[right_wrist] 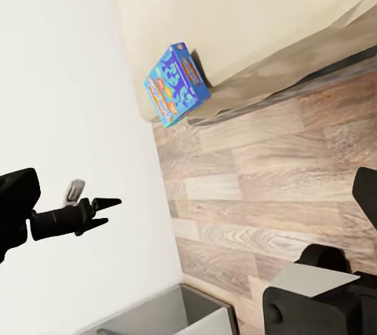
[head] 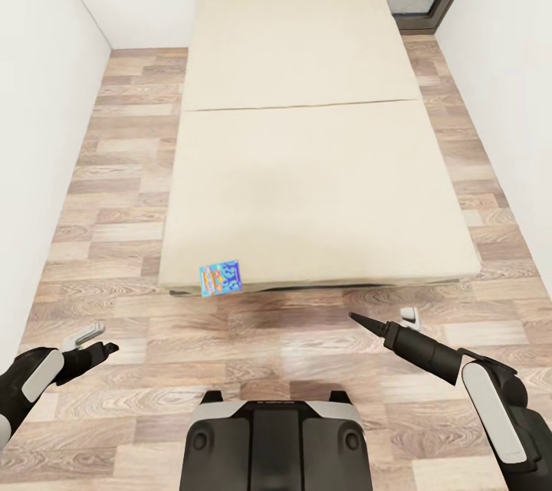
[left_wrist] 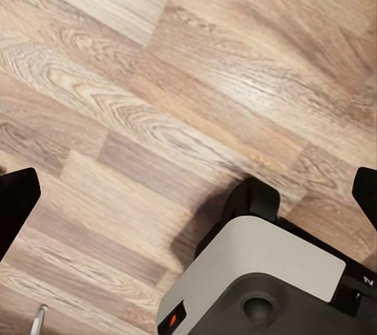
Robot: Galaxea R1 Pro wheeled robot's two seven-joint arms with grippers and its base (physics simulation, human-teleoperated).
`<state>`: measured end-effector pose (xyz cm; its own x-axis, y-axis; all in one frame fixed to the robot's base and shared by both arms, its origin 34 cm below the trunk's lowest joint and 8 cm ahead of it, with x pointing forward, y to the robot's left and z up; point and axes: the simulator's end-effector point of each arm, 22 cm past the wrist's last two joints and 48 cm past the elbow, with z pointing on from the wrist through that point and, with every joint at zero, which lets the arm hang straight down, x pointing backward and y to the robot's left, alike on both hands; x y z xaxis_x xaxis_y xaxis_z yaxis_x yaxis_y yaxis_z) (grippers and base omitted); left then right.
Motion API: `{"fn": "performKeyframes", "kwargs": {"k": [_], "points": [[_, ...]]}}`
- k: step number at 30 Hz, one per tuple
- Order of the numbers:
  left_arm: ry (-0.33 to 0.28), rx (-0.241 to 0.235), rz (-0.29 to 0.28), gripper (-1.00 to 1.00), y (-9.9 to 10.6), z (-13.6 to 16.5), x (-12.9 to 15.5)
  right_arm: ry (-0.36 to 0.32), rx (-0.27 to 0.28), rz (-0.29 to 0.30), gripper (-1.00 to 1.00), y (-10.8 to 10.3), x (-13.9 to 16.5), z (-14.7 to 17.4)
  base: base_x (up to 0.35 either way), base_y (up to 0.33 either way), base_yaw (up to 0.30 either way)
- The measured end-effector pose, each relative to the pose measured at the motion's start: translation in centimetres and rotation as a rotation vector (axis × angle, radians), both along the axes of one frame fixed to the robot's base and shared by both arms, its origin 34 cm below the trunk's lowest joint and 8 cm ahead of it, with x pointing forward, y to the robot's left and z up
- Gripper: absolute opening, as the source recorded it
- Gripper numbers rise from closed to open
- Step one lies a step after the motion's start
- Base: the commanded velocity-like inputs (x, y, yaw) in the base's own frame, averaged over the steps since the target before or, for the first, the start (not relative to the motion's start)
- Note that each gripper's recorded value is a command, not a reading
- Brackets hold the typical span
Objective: Put all the toys in the child's room - the three board games (two on the bed and one on the table), the two jigsaw puzzles on the table, and the tennis ball on the table - inside the toy box on the table in the child's room.
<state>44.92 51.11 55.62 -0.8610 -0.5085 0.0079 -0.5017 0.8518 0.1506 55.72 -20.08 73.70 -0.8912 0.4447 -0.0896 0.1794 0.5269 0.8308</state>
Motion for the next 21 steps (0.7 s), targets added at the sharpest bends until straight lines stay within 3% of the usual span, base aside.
{"fn": "performKeyframes", "kwargs": {"k": [21], "points": [[-0.034,-0.001,0.002,1.0,-0.1,1.2,1.5,-0.032,0.009,-0.006,1.0,0.5,0.9,1.5,0.0,0.0,0.069]]}}
